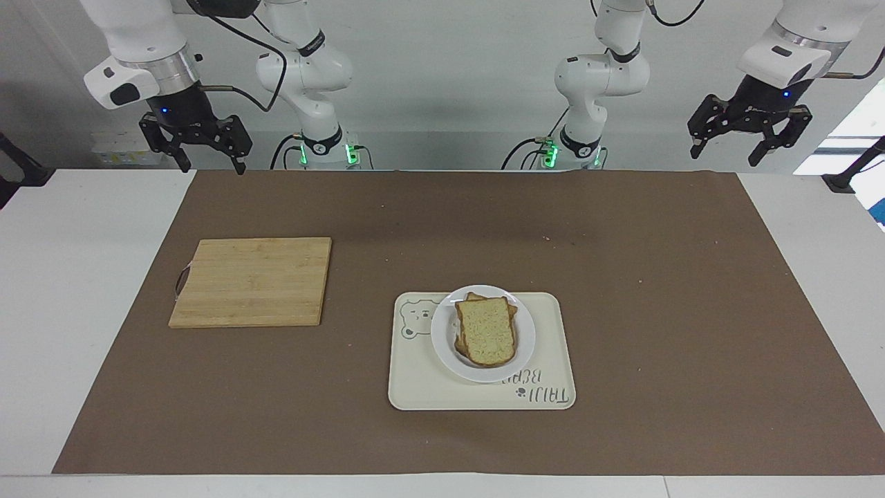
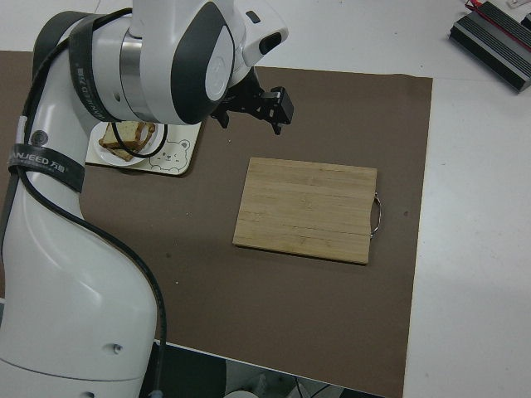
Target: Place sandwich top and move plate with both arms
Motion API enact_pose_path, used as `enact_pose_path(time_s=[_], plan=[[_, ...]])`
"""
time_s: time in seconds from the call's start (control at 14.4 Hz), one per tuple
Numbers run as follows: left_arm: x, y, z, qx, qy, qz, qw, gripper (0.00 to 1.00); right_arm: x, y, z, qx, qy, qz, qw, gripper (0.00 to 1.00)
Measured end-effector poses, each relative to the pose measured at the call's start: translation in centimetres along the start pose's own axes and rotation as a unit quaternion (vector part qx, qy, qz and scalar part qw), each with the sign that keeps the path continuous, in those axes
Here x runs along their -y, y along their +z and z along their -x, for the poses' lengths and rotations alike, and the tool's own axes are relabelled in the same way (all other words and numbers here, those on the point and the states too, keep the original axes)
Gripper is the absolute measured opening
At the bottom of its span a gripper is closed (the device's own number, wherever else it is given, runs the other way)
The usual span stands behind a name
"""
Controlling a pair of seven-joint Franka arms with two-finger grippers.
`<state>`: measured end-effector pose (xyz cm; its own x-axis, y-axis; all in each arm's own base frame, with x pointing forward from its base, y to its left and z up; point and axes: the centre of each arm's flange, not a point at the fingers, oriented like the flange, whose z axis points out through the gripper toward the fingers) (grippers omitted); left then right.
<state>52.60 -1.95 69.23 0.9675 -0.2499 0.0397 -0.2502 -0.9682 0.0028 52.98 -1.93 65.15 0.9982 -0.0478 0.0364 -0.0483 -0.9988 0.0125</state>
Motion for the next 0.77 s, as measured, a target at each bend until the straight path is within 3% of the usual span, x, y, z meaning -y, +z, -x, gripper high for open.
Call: enact_pose_path(time_s=[0.77], plan=[[0.32, -0.50, 0.71, 0.010, -0.013, 0.002, 1.000, 1.00, 0.28, 0.04, 0.08, 0.004, -0.004, -0.010, 1.000, 1.00]])
